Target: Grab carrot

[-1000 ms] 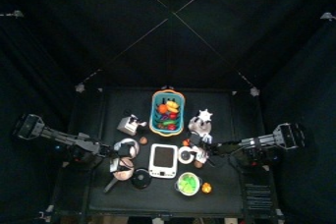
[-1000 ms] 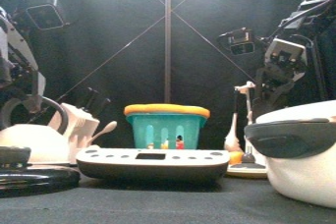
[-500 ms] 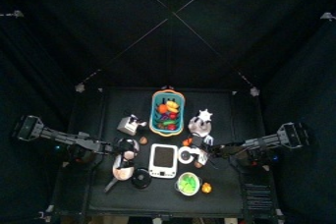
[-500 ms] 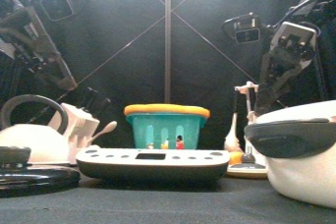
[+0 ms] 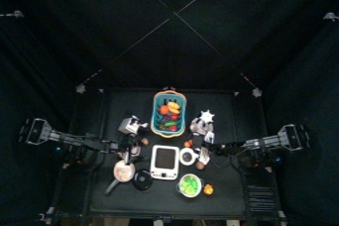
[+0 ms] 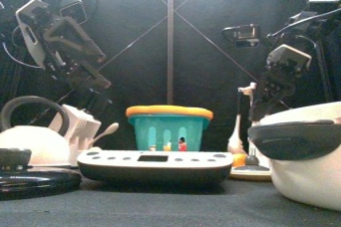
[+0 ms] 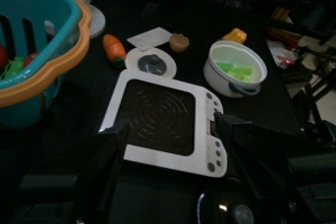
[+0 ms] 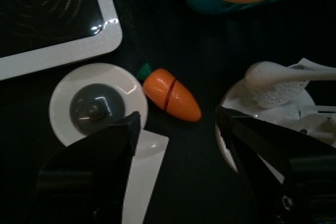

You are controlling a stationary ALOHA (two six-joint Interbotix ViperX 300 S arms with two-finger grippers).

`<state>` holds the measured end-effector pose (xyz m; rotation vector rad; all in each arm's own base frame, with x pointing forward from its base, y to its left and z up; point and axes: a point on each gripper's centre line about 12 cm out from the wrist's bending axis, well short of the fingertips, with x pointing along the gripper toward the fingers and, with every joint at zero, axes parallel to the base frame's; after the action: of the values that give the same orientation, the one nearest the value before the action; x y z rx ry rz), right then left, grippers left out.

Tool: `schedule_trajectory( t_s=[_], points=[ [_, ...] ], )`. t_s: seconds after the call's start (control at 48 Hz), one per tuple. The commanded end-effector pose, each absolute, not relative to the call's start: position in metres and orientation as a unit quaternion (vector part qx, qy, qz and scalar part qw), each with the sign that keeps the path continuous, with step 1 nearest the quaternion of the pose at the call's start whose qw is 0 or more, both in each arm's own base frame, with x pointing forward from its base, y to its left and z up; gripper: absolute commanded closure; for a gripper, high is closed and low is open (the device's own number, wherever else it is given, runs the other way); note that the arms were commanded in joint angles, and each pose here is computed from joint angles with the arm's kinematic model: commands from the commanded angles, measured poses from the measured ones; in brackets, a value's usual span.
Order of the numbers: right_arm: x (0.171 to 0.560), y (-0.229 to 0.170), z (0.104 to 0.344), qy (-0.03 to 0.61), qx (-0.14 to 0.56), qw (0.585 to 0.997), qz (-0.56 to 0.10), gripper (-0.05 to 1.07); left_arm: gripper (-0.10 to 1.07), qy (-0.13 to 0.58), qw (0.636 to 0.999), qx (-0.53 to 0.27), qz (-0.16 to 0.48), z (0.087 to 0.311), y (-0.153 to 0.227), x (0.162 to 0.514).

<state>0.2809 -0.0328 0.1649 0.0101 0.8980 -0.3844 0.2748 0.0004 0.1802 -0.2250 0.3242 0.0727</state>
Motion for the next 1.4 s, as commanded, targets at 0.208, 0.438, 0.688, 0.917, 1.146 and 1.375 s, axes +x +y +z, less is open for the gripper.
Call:
schedule_trajectory(
  t_s=[0.208,0.438,0.688,0.917,1.146,1.375],
  points=[
    [0.299,-0.043,0.152,0.427,0.023,0.888,-0.171,0.09,-0.03,0.142,0.982,-0.106,0.065,0.186,0.020,0.282],
    [0.311,-0.058,0.144,0.425,0.046,0.886,-0.177,0.09,-0.03,0.145,0.984,-0.085,0.059,0.185,0.023,0.281],
    [0.315,-0.057,0.130,0.433,0.062,0.884,-0.167,0.09,-0.03,0.155,0.982,-0.086,0.061,0.179,0.023,0.276],
    [0.313,-0.057,0.122,0.443,0.076,0.877,-0.172,0.09,-0.03,0.157,0.982,-0.085,0.061,0.177,0.023,0.275],
    [0.310,-0.057,0.107,0.464,0.090,0.863,-0.179,0.10,-0.03,0.157,0.982,-0.085,0.061,0.177,0.023,0.275],
    [0.310,-0.058,0.108,0.463,0.089,0.863,-0.179,0.24,-0.03,0.157,0.982,-0.086,0.062,0.177,0.024,0.275]
  ],
)
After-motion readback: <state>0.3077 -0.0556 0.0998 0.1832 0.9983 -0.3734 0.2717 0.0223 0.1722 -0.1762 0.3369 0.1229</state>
